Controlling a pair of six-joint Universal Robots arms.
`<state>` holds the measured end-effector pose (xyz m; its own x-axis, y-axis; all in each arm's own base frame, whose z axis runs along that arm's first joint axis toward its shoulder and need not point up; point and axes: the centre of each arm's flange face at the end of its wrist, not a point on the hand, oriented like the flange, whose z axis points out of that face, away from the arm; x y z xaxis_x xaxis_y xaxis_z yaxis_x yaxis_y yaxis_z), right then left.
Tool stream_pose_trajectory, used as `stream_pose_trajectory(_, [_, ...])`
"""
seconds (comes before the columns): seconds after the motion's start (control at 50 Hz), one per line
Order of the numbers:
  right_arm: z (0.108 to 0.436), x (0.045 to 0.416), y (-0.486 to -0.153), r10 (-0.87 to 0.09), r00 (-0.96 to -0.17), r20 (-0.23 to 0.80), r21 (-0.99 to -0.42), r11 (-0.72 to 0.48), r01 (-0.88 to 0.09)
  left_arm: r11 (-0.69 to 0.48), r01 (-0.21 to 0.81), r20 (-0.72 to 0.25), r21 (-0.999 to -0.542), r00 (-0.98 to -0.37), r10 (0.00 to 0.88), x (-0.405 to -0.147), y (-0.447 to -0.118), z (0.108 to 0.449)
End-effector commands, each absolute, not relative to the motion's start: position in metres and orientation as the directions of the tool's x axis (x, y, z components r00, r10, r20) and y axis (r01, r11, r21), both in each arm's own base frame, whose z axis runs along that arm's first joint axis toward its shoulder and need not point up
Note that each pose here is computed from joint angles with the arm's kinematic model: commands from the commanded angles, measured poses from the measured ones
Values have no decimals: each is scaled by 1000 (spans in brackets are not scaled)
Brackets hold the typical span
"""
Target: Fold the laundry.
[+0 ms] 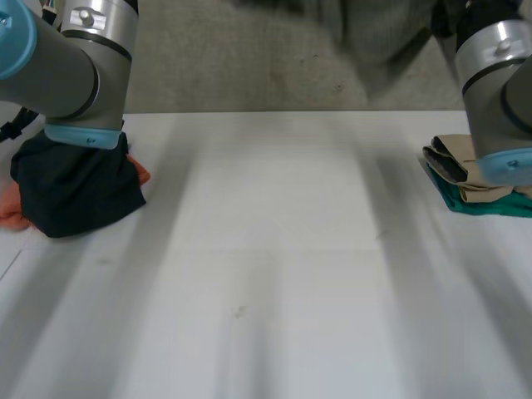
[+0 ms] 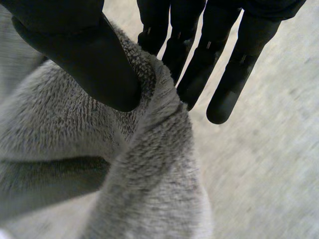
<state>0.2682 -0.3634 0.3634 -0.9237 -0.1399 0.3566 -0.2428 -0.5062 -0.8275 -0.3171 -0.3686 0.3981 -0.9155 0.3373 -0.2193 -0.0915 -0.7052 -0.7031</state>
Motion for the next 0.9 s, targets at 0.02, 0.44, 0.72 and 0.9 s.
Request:
stream_pose_trajectory(0.02, [332, 263, -351, -211, -895, 394, -874, -386, -294, -553, -43, -214, -832, -895, 391, -309, -361, 344])
stream_pose_trajectory(0.44, [155, 225, -262, -637, -624, 452, -724, 147, -674, -57, 240, -234, -969, -818, 525, -262, -270, 181])
stream_pose_trajectory(0.72, [199, 219, -269, -551, -685, 476, -787, 81, -612, -200, 277, -339, -940, -826, 450, -244, -255, 240])
stream_pose_trajectory(0.9, [228, 227, -285, -518, -701, 490, -815, 15, -580, 47, 207, -157, -977, -855, 494, -234, -234, 224])
